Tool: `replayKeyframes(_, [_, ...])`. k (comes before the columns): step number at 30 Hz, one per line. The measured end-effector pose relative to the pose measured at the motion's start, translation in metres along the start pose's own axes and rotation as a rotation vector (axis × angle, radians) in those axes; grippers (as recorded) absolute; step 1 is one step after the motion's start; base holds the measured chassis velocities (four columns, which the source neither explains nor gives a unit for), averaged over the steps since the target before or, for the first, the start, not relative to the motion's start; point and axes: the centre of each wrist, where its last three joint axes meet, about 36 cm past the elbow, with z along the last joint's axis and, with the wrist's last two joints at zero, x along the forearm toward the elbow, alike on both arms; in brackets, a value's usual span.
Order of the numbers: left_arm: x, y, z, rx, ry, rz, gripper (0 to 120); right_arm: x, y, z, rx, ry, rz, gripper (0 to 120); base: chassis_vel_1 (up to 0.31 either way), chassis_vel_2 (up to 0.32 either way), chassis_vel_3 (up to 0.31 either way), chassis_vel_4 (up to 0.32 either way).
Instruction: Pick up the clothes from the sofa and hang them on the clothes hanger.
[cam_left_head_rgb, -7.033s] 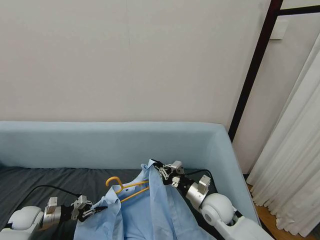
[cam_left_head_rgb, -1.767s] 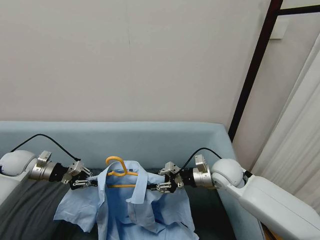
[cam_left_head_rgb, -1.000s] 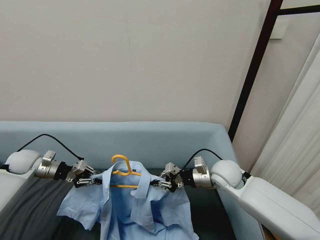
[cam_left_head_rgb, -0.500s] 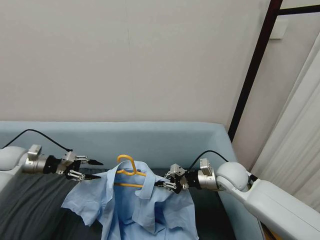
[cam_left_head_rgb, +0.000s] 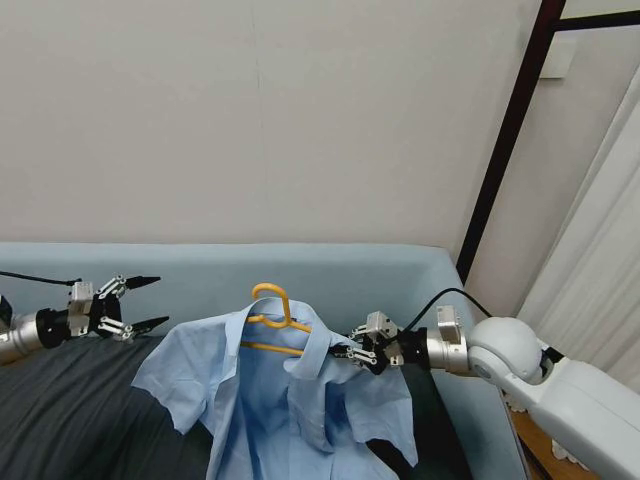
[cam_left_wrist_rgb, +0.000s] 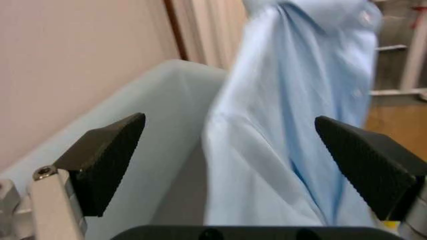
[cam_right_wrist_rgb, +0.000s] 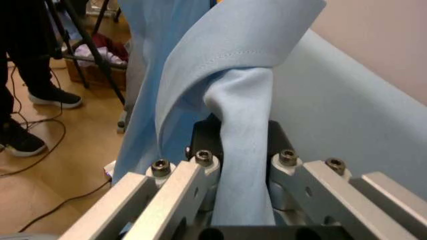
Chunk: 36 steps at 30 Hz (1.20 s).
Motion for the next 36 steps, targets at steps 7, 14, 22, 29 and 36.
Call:
replayKeyframes(7, [-0.011,-0.002,0.011,0.007,0.051,0.059,100,0.017,0.012,-0.009,0.013,-0.009,0.003,7,0.000,0.000,0.000,0.000])
replayKeyframes(14, [-0.024,0.001,0.021,0.025,0.088,0.102,81,0.027,0.019,-0.008,0.017,-0.019,-0.015,7,0.000,0.000,0.000,0.000])
replayKeyframes(22, [-0.011,0.009,0.008,0.029,0.139,0.138,52,0.033,0.017,-0.005,0.023,-0.009,-0.006,7,0.000,0.000,0.000,0.000])
replayKeyframes(29, [-0.009,0.011,0.001,0.021,0.153,0.142,28,0.035,0.016,-0.006,0.030,-0.009,-0.013,7,0.000,0.000,0.000,0.000])
replayKeyframes(36, [-0.006,0.012,-0.002,0.018,0.161,0.142,1,0.037,0.015,-0.007,0.031,-0.011,-0.012,7,0.000,0.000,0.000,0.000])
